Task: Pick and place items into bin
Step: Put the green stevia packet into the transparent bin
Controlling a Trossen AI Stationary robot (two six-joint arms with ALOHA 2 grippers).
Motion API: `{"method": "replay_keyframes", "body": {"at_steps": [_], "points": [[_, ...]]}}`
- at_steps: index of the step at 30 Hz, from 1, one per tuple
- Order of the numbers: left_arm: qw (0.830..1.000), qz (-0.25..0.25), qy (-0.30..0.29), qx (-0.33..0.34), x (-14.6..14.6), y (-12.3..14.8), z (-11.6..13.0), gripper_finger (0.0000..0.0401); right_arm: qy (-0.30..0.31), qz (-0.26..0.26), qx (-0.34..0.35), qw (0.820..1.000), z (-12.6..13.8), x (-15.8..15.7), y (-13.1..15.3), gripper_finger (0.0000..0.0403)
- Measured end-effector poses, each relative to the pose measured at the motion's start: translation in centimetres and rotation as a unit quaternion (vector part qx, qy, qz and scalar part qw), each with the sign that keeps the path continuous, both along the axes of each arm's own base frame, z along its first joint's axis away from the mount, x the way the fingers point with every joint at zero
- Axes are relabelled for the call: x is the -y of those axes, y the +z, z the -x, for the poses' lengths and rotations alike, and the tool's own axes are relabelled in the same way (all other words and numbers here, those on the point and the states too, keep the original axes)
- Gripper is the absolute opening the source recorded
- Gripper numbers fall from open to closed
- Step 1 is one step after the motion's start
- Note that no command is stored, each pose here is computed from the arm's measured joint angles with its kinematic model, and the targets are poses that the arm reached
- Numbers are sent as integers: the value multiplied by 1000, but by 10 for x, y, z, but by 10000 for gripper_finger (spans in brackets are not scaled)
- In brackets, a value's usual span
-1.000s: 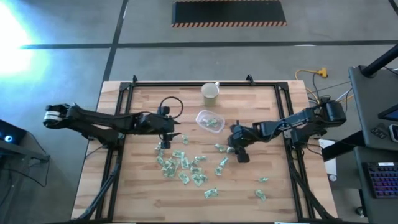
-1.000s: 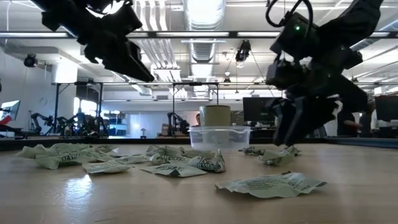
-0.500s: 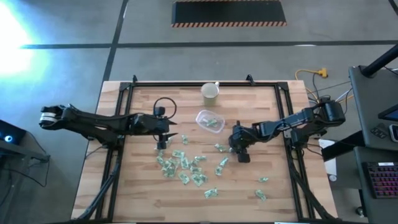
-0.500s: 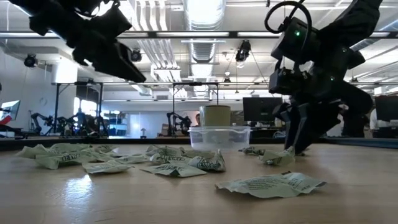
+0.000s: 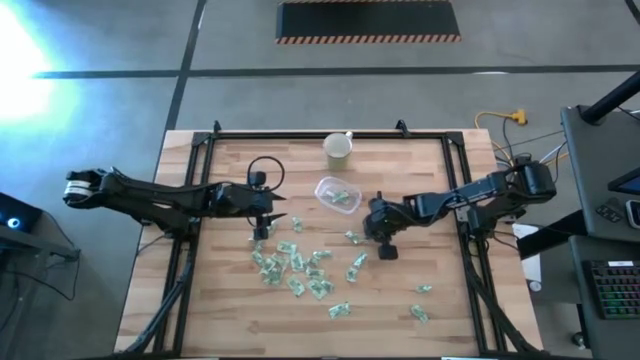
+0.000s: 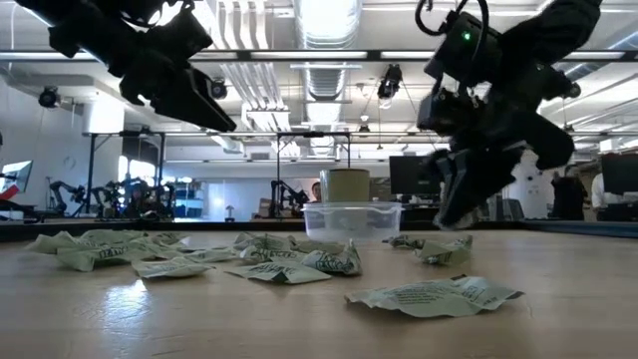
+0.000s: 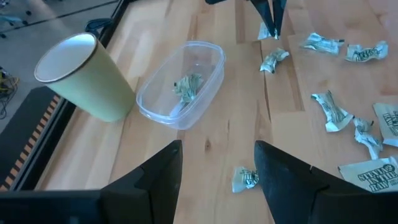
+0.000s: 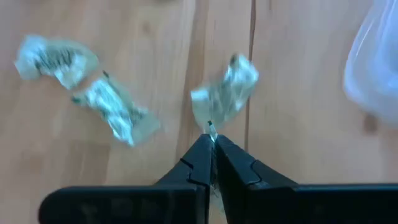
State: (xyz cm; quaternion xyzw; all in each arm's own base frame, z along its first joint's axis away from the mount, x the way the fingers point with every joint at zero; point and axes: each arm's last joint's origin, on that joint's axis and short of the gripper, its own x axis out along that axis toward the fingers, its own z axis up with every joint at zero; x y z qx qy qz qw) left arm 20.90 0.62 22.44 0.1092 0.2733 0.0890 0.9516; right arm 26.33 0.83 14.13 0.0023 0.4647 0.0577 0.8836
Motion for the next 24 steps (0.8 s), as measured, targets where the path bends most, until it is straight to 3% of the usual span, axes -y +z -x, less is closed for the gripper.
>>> {"method": "replay_keyframes", "body": {"at_steps": [6, 10, 15, 24], "points": [[1000, 0, 0, -1, 0, 0, 0, 183, 18, 51, 31, 998, -20, 1, 31, 10], [1000, 0, 0, -1, 0, 0, 0, 183, 19, 123, 65, 990, -33, 5, 51, 9], [1000, 0, 0, -1, 0, 0, 0, 183, -28, 218, 93, 971, -43, 14, 64, 9], [1000, 1, -2, -1, 0, 0, 0, 183, -96, 215, 78, 969, -38, 43, 57, 9]]}}
